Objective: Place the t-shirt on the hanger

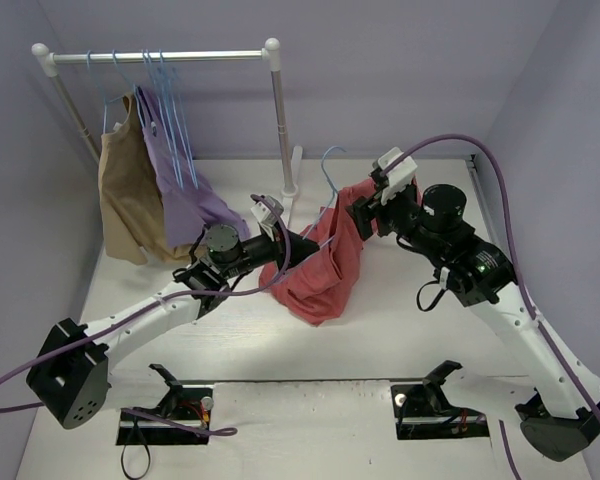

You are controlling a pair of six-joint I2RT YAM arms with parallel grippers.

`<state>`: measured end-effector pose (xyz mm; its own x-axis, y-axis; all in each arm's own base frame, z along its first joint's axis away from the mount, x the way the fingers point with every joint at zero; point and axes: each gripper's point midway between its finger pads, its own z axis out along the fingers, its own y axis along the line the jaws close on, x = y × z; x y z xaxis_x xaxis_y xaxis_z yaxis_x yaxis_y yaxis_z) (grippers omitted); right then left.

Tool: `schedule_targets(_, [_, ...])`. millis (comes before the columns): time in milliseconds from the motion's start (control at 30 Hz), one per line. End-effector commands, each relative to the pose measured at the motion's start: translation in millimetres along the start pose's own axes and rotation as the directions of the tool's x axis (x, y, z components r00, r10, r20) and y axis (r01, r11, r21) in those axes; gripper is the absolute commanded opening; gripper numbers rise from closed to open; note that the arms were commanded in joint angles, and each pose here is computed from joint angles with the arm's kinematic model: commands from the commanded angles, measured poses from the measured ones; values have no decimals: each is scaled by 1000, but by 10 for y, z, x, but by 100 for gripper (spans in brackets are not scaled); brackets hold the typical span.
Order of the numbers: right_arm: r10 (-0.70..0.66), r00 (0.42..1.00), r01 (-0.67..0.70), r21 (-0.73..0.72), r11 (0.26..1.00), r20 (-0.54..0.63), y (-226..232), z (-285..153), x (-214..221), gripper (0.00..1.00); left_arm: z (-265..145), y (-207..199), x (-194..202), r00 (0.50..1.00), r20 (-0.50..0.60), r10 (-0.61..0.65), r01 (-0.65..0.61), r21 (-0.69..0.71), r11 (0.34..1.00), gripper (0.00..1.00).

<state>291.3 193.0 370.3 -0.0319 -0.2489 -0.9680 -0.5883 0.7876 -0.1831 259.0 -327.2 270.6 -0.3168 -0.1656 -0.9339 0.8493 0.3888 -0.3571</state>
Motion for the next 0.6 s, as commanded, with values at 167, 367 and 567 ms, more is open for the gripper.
schedule_targets(167, [-210,977,211,21,977,-48,-261,63,88,69,-301,-211,-635,986,150,77,-101,157,983,0])
schedule_targets(367, [-281,959,280,-45,959,-26,-221,278,-37,70,-337,-319,-613,989,114,91,-113,208,972,0])
schedule_targets(567, [-322,945,317,-85,945,-56,-216,516,43,69,-357,-401,-644,990,96,103,-123,240,963,0])
